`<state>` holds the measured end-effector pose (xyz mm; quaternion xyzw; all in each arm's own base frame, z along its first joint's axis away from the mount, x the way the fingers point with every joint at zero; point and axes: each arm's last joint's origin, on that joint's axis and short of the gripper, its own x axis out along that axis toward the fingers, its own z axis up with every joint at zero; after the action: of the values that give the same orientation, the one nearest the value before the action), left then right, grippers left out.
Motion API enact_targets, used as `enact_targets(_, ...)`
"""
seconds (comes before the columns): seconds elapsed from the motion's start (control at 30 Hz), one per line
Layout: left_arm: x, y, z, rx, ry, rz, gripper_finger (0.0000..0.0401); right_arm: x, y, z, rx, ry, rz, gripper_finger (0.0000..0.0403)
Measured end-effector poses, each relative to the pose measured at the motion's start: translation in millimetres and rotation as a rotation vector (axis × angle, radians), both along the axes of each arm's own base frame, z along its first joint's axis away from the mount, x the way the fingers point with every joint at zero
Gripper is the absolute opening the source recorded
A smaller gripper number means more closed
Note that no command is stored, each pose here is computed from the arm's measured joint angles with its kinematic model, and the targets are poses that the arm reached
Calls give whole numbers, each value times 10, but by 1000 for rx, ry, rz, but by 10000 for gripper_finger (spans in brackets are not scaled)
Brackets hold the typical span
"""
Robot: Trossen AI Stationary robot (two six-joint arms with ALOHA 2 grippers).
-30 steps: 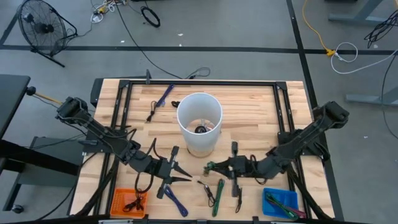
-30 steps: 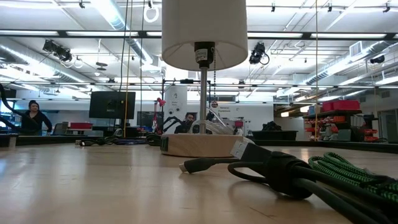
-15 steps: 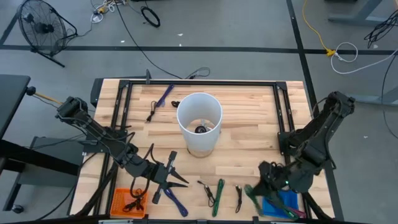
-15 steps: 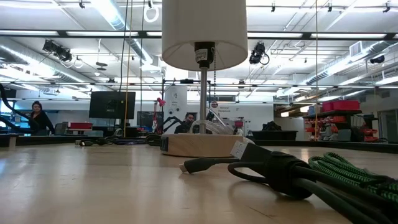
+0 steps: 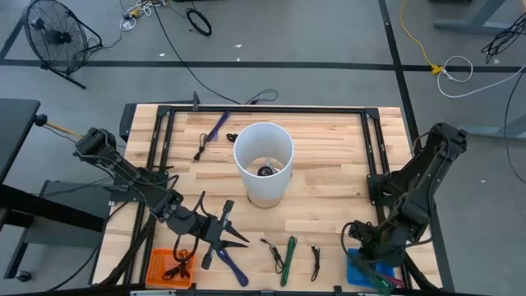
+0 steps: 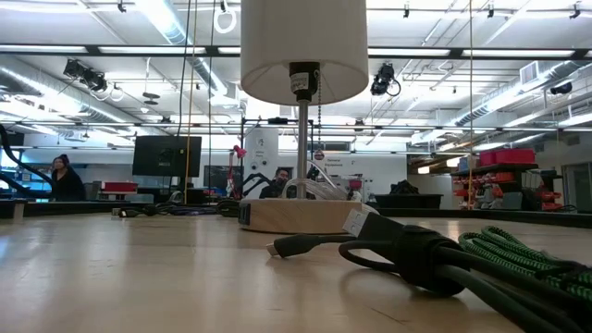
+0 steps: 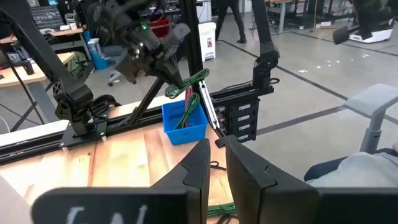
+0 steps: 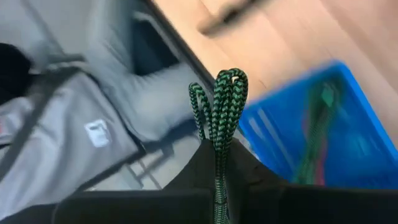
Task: Pick & Place USB Port
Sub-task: Put the black and green charger cable into the blue bin
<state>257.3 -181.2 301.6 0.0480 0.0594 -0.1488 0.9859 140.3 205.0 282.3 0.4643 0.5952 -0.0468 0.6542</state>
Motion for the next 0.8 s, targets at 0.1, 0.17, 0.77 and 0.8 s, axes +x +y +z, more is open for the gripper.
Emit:
enact_targets(0.1,0,0,-1,0,1,0,57,-32,-24,-24,-4,82,-32,4)
enact_targets(0.17,-1,1,-4,2,4,0,57,-39,-29,-42,-18,104,-47,4)
enact_targets(0.77,-5,4,-35,4,36,3,57,13,152,-475,-157,376,62,4)
enact_targets(0.8,-5,4,-35,4,36,3,57,20,169,-499,-155,388,71,4)
